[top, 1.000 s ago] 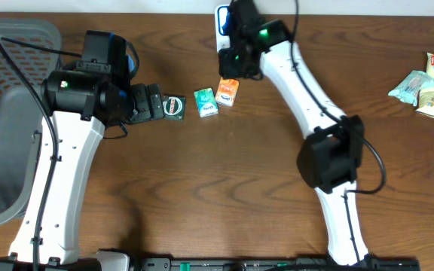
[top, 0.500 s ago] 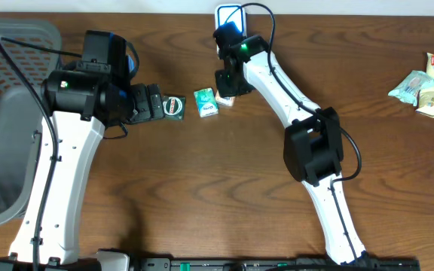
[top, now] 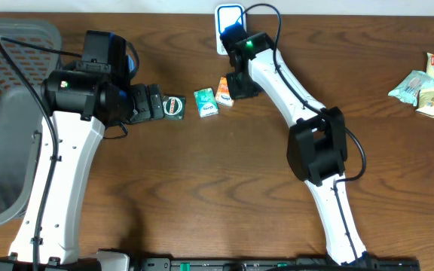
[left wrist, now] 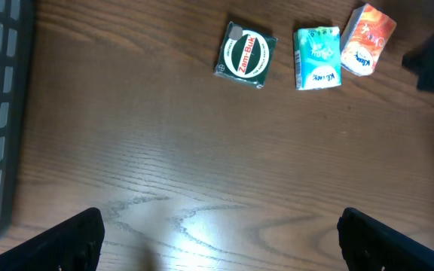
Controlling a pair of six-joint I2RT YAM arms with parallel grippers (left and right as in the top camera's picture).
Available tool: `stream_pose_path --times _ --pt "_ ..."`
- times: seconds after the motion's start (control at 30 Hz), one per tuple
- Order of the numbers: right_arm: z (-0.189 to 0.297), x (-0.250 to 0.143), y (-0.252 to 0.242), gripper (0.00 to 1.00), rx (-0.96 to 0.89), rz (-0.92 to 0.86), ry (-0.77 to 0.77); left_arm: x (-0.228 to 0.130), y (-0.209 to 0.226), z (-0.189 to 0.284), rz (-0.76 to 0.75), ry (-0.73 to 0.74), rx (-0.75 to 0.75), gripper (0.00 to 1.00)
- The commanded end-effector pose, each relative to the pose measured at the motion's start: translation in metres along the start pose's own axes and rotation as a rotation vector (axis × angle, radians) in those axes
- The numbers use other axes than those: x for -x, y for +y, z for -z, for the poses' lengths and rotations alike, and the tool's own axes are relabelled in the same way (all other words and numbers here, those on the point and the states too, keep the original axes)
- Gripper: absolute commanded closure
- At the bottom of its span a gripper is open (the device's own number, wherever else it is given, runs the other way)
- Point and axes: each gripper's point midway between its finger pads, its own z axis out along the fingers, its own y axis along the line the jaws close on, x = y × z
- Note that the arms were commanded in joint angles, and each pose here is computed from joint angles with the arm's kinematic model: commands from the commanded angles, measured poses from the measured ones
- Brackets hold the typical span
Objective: Scan the item barcode
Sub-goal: 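Move the right gripper to the orange tissue pack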
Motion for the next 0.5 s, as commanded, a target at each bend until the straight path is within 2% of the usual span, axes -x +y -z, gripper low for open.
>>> stream_pose_path --times 0.0,0.07,0.2,0.47 --pt "0.042 0.026 0.02 0.99 0.103 -0.01 -0.137 0.001 0.001 0.001 -0.001 -0.004 0.005 0.02" --pt "0.043 0.039 0.037 0.99 0.186 0.0 -0.184 0.001 0.001 0.001 -0.001 -0.004 0.005 0.02" --pt "0.03 0.052 0.049 0.99 0.209 0.009 -0.229 0.001 0.001 0.001 -0.001 -0.004 0.005 0.02" --pt "-0.004 0.046 0.046 0.99 0.185 0.03 -0.182 0.001 0.001 0.001 -0.001 -0.004 0.006 0.02"
